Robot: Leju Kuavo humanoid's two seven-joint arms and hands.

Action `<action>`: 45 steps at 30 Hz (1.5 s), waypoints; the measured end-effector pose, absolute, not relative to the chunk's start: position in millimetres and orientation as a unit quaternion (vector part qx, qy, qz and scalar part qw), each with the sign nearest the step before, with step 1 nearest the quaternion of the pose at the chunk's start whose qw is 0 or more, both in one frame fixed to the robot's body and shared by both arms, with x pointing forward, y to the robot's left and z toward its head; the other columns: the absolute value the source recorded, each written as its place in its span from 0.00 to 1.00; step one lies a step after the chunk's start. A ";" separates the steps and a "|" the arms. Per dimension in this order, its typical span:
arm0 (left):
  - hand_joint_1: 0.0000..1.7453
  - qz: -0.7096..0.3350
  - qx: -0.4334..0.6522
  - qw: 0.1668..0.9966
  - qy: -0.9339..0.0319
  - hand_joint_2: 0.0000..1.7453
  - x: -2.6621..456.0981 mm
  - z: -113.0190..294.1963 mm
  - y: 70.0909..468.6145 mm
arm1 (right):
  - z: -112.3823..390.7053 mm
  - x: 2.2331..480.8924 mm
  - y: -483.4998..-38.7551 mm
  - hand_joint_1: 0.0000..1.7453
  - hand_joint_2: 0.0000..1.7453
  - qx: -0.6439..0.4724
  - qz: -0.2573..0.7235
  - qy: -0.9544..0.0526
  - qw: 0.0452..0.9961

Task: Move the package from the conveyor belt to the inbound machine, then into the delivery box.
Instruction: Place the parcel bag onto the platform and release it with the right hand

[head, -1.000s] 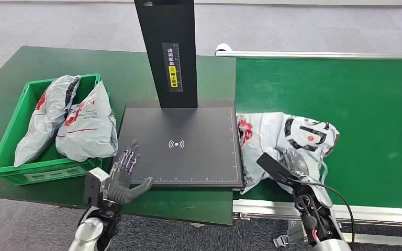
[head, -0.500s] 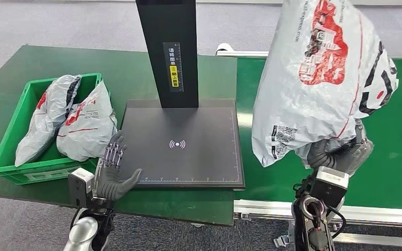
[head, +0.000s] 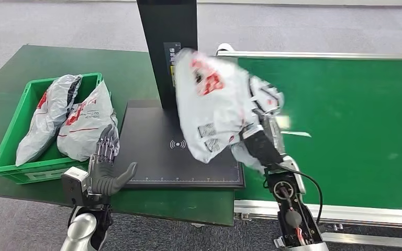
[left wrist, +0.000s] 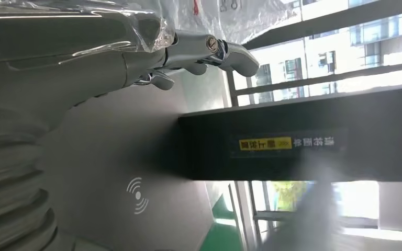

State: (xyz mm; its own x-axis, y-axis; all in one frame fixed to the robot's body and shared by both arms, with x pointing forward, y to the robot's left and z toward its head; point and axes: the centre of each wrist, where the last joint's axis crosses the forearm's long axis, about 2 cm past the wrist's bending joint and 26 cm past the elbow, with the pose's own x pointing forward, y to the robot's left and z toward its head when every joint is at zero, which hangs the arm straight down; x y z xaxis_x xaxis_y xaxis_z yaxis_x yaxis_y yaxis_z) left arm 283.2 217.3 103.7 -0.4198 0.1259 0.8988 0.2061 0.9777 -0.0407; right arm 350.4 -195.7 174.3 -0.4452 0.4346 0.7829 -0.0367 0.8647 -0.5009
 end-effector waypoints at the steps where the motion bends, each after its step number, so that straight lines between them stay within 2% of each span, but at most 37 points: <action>1: 0.00 -0.035 -0.098 0.529 -0.843 1.00 283.3 103.6 218.2 | 168.0 355.4 -190.5 1.00 1.00 -0.118 0.268 -0.800 0.525; 6: 0.00 -0.026 -0.090 0.528 -0.844 1.00 283.6 102.7 223.5 | 147.9 377.7 -168.5 1.00 1.00 -0.106 0.443 -0.706 0.543; 10: 0.00 -0.021 -0.086 0.529 -0.844 1.00 283.8 102.0 227.6 | 139.9 384.3 -158.3 1.00 1.00 -0.101 0.521 -0.658 0.535; 20: 0.00 -0.021 -0.081 0.530 -0.844 1.00 283.9 101.3 231.9 | 136.6 390.8 -155.2 1.00 1.00 -0.105 0.563 -0.630 0.524; 26: 0.00 -0.016 -0.078 0.526 -0.847 1.00 284.0 101.0 233.1 | 134.2 388.8 -152.0 1.00 1.00 -0.048 0.552 -0.667 0.499; 27: 0.00 -0.015 -0.078 0.525 -0.847 1.00 283.9 100.9 233.1 | 134.2 388.3 -150.6 0.97 1.00 -0.040 0.545 -0.674 0.497; 29: 0.00 -0.014 -0.078 0.524 -0.848 1.00 283.9 100.6 233.3 | 134.9 387.7 -147.9 0.57 1.00 -0.036 0.528 -0.687 0.498; 31: 0.00 -0.014 -0.078 0.524 -0.848 1.00 283.9 100.5 233.6 | 136.0 387.8 -147.3 0.10 1.00 -0.045 0.503 -0.700 0.504; 32: 0.00 -0.015 -0.078 0.524 -0.848 1.00 283.9 100.5 233.8 | 136.6 388.1 -147.9 0.04 1.00 -0.051 0.489 -0.707 0.508; 33: 0.00 -0.015 -0.077 0.524 -0.848 1.00 284.0 100.4 234.0 | 137.0 388.5 -148.9 0.00 1.00 -0.055 0.474 -0.713 0.513; 37: 0.00 -0.016 -0.077 0.523 -0.848 1.00 285.8 100.8 234.6 | 135.5 388.6 -153.8 0.00 1.00 -0.053 0.423 -0.729 0.535; 45: 0.00 -0.019 -0.079 0.520 -0.850 1.00 289.6 103.3 233.1 | 126.4 384.3 -159.3 0.00 1.00 0.109 0.267 -0.727 0.624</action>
State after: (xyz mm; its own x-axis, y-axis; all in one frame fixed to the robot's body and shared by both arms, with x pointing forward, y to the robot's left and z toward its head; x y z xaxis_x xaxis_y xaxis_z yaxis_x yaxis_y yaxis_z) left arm 289.6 233.1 103.3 -0.4459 0.1140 0.8878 0.1533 0.9869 -0.0498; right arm 384.3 -159.3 126.4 -0.1982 0.1738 0.9646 -0.4911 0.8341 -0.2512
